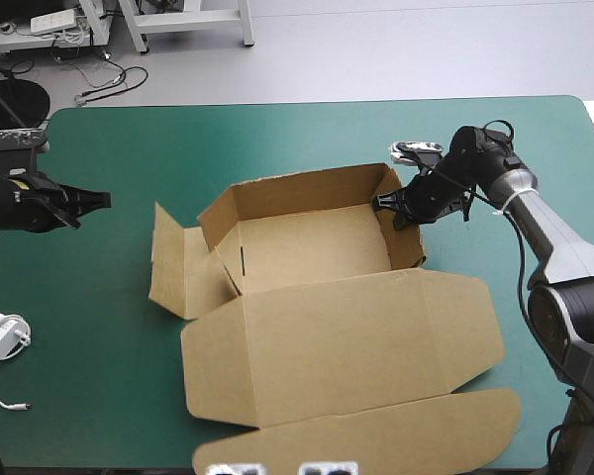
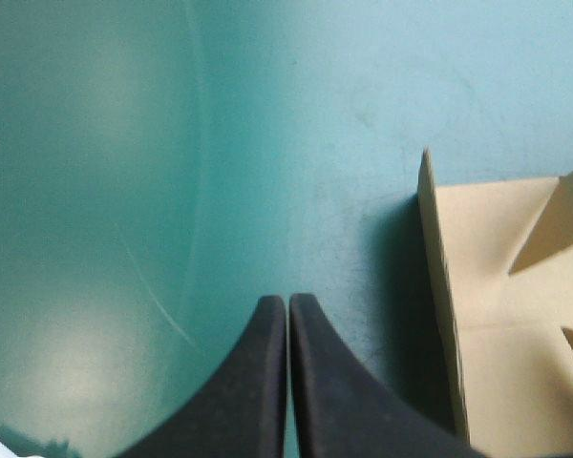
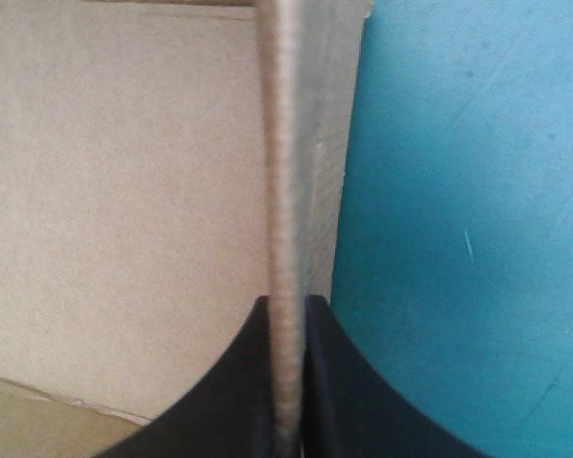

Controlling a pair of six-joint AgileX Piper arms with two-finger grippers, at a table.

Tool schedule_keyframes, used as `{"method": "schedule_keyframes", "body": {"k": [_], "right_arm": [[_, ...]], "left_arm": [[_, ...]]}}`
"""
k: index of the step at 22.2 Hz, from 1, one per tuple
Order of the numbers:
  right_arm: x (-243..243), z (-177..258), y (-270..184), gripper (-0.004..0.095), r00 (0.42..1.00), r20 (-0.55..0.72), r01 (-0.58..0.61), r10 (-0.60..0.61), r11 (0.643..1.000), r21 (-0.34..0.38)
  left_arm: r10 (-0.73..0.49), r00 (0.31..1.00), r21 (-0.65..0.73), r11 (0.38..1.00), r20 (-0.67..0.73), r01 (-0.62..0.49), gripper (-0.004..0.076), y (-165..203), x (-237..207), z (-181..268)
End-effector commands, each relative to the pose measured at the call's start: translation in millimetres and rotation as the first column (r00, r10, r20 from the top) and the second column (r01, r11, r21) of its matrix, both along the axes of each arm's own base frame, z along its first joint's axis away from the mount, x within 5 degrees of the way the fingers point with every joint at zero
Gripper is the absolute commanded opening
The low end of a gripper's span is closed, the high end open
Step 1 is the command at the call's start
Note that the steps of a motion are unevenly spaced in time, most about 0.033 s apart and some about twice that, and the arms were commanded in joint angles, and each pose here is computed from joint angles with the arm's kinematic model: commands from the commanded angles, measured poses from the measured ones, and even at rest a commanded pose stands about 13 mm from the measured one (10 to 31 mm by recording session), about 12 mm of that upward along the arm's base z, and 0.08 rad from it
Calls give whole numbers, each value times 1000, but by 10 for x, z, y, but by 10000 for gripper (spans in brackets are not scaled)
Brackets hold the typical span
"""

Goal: Fold the box

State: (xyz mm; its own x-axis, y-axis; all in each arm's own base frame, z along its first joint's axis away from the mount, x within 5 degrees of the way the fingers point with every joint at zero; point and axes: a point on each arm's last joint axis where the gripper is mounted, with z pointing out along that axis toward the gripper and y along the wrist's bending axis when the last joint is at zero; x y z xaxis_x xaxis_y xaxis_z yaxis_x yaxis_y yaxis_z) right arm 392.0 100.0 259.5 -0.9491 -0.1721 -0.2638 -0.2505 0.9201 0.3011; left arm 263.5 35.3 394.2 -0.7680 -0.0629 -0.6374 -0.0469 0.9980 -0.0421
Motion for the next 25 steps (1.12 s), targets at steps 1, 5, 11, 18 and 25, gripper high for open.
{"method": "schedule_keyframes", "body": {"k": [1,5,11,18,25], "right_arm": [[-71,393,21,-1,997,76,-30,27,999,42],[-189,719,-18,-1,990,135,-43,36,998,50],[-575,1522,-362,-20,951,307,-30,-30,982,187],[-977,2093,-644,-20,881,451,-49,-147,918,394],[-977,2163,-614,-19,855,492,-76,-163,899,431]], "left_arm": [[-3,1000,-19,1000,-20,2,0,4,118,-46],[-4,997,-52,999,-73,0,0,20,290,-226],[-19,1000,-326,945,-21,11,0,187,529,-379],[-30,980,-585,798,199,143,0,348,525,-162],[-163,899,-759,489,406,431,0,40,403,194]]}}
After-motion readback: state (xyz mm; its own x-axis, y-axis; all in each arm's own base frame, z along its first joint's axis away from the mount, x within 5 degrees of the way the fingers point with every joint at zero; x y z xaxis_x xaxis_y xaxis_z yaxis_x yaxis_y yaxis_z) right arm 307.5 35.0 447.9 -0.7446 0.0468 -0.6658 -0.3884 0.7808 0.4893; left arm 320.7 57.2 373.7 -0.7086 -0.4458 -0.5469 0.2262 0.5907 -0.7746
